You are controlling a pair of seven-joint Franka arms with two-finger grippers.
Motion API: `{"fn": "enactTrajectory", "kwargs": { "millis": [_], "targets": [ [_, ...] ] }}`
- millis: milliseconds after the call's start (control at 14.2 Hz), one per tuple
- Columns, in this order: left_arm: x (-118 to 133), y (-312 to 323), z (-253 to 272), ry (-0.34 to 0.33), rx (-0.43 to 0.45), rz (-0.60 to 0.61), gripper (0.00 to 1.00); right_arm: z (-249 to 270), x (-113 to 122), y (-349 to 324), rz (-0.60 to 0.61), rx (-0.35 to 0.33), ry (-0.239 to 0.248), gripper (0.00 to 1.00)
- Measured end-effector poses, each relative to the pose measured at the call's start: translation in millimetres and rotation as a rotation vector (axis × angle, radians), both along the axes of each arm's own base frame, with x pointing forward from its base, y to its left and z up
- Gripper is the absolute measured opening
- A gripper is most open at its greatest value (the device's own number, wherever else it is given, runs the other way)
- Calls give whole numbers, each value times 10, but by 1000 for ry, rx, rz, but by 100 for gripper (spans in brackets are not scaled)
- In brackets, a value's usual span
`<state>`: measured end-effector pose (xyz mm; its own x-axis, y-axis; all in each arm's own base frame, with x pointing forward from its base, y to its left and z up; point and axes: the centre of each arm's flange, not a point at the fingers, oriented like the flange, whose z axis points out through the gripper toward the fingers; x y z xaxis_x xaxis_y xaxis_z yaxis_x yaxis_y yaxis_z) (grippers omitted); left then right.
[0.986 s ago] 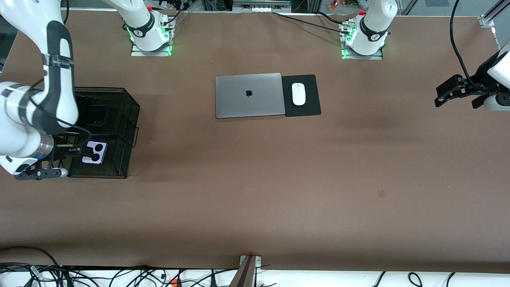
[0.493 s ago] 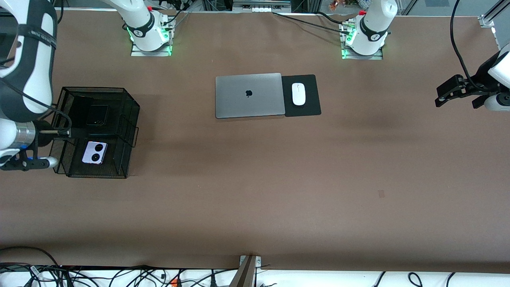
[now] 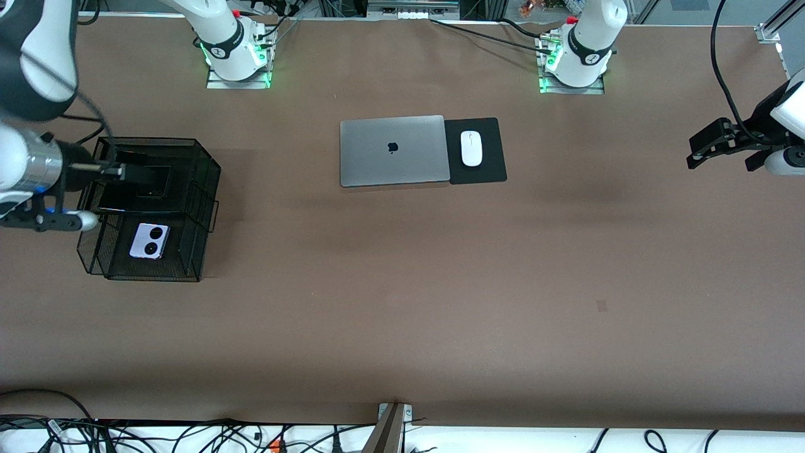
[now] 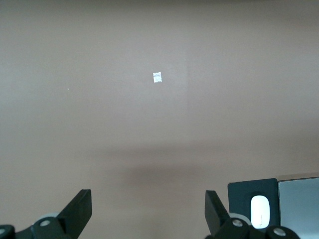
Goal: Place phones with both arms
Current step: 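Open the right gripper and lift it away from the basket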
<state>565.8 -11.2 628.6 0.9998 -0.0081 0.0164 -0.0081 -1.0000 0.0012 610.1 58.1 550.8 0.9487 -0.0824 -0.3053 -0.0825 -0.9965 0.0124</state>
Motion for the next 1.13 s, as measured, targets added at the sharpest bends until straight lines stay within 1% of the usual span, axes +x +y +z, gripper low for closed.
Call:
{"fn": "enactTrajectory", "kwargs": {
  "millis": [141, 282, 563, 775, 986, 1127],
  "targets": [
    [0, 1, 0, 0, 0, 0, 100, 40, -40, 272, -4, -11, -9, 100],
    [0, 8, 0, 0, 0, 1, 100, 18, -18, 396, -5, -12, -25, 100],
    [2, 20, 1, -1, 0, 4, 100, -14, 43, 227, -13, 6, -34, 100],
    [8, 21, 6, -7, 0, 4, 100, 43, 91, 98, 14, -6, -82, 100],
    [12, 22, 8, -10, 0, 4, 100, 1, 108, 2, 21, 1, -112, 100],
    [20, 22, 13, -17, 0, 4, 100, -109, 73, -53, 32, 2, -134, 100]
  ]
}}
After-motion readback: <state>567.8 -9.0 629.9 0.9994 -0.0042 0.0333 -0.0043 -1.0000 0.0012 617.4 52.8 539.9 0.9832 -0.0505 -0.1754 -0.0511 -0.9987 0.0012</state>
